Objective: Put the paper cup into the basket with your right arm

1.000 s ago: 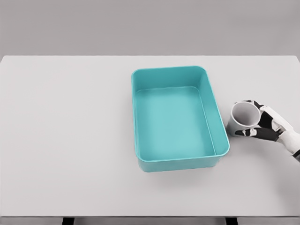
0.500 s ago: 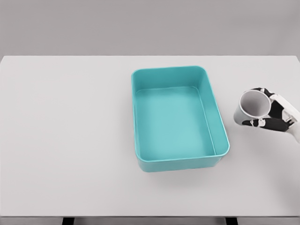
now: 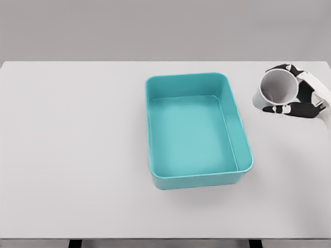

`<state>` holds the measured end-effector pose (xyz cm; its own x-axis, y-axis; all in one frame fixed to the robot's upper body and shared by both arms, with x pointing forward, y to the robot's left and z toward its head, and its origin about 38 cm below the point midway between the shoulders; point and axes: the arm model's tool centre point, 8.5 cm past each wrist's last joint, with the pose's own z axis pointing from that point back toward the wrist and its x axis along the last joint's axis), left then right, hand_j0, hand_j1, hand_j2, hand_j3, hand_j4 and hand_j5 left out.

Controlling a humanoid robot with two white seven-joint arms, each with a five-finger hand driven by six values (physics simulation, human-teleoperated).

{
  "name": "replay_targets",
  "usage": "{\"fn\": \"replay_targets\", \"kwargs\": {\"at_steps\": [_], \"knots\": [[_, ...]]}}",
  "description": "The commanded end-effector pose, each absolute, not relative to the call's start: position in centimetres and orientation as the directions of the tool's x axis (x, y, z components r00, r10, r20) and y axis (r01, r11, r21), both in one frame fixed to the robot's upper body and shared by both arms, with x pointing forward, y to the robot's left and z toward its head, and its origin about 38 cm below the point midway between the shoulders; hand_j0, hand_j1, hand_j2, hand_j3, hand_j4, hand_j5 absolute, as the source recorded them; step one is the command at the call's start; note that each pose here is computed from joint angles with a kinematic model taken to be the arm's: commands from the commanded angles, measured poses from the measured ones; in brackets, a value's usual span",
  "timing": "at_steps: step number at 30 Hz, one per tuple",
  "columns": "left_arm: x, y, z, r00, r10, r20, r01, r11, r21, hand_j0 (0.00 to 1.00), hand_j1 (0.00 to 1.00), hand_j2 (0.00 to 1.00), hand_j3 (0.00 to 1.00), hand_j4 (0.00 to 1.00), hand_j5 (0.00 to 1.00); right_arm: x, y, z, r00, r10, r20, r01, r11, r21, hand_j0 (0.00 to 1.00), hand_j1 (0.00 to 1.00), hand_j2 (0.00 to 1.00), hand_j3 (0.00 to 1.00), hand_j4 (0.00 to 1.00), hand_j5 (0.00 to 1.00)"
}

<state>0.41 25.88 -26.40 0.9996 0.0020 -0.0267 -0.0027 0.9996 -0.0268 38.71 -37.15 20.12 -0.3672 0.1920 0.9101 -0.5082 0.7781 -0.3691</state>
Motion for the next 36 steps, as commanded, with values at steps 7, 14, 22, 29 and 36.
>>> {"fn": "replay_targets", "kwargs": {"at_steps": [7,14,22,29,36], "knots": [[0.4,25.9,-26.4,1.000,0.002,-0.027,-0.002,1.000,-0.026,1.00,1.00,1.00,1.00,1.00,1.00,40.5,-33.1,20.7,-0.408,0.194,0.892,-0.558,0.720,-0.412,0.45,0.45,0.45,0.45,0.45,0.45],[0.5,25.9,-26.4,1.000,0.003,-0.025,-0.004,1.000,-0.028,1.00,1.00,1.00,1.00,1.00,1.00,42.5,-29.5,22.5,-0.483,0.245,0.840,-0.563,0.648,-0.513,0.45,0.45,0.45,0.45,0.45,0.45],[0.4,25.9,-26.4,1.000,0.002,-0.027,-0.002,1.000,-0.026,1.00,1.00,1.00,1.00,1.00,1.00,43.4,-26.6,23.3,-0.536,0.300,0.789,-0.568,0.563,-0.600,0.45,0.45,0.45,0.45,0.45,0.45],[0.4,25.9,-26.4,1.000,0.002,-0.027,-0.002,1.000,-0.026,1.00,1.00,1.00,1.00,1.00,1.00,44.0,-23.9,23.9,-0.591,0.357,0.724,-0.567,0.455,-0.687,0.45,0.45,0.45,0.45,0.45,0.45],[0.4,25.9,-26.4,1.000,0.002,-0.027,-0.003,1.000,-0.028,1.00,1.00,1.00,1.00,1.00,1.00,42.6,-21.6,24.3,-0.658,0.395,0.641,-0.543,0.340,-0.768,0.45,0.45,0.45,0.45,0.45,0.45]]}}
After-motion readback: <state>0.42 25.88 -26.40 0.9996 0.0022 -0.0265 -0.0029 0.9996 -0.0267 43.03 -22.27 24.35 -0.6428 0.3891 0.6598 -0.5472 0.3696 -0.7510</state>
